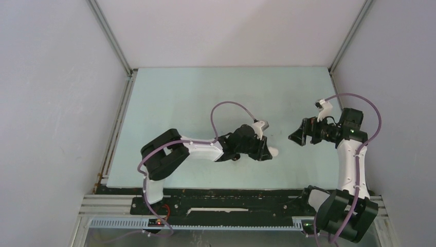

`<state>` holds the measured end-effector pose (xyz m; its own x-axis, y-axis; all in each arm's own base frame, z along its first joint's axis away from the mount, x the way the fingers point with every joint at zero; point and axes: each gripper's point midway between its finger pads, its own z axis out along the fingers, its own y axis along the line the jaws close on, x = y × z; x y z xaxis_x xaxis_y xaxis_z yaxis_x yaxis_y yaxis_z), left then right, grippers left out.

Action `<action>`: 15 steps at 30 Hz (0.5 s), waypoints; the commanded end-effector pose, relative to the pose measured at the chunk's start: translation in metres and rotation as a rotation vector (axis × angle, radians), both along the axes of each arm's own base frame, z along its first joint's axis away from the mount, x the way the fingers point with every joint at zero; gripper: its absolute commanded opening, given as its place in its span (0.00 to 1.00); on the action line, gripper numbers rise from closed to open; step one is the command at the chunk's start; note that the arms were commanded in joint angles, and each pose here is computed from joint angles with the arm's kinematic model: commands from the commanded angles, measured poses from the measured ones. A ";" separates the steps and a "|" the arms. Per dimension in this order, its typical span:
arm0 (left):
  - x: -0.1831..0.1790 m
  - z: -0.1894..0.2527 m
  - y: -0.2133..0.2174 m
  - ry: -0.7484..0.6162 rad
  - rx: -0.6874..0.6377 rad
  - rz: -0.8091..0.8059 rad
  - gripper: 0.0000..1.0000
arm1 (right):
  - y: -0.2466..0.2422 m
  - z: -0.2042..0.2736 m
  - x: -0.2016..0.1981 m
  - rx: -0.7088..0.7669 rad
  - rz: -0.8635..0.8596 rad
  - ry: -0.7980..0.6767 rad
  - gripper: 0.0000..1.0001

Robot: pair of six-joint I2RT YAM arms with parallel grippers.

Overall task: Insert the wireless bluetooth earbuds into the charging case
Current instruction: Place the charging case at the center of the board.

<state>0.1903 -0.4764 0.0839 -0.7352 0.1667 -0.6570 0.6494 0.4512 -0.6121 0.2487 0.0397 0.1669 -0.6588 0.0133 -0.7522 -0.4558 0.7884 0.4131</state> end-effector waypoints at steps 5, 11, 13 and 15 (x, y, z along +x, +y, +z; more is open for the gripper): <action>0.026 -0.026 0.005 0.222 0.023 0.117 0.11 | -0.002 0.001 0.002 -0.017 -0.004 -0.032 1.00; 0.026 -0.033 0.013 0.234 0.037 0.134 0.12 | -0.001 -0.001 0.002 -0.015 0.001 -0.025 1.00; 0.026 -0.035 0.017 0.238 0.045 0.140 0.14 | 0.000 -0.002 0.002 -0.011 0.005 -0.020 1.00; 0.026 -0.038 0.021 0.241 0.063 0.146 0.18 | 0.002 -0.004 0.002 -0.010 0.012 -0.015 1.00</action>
<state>0.2168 -0.4572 0.0356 -0.8862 0.0963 -0.4531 0.4183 0.5865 -0.6936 0.2475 0.0399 0.1629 -0.6636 0.0127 -0.7480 -0.4518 0.7901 0.4143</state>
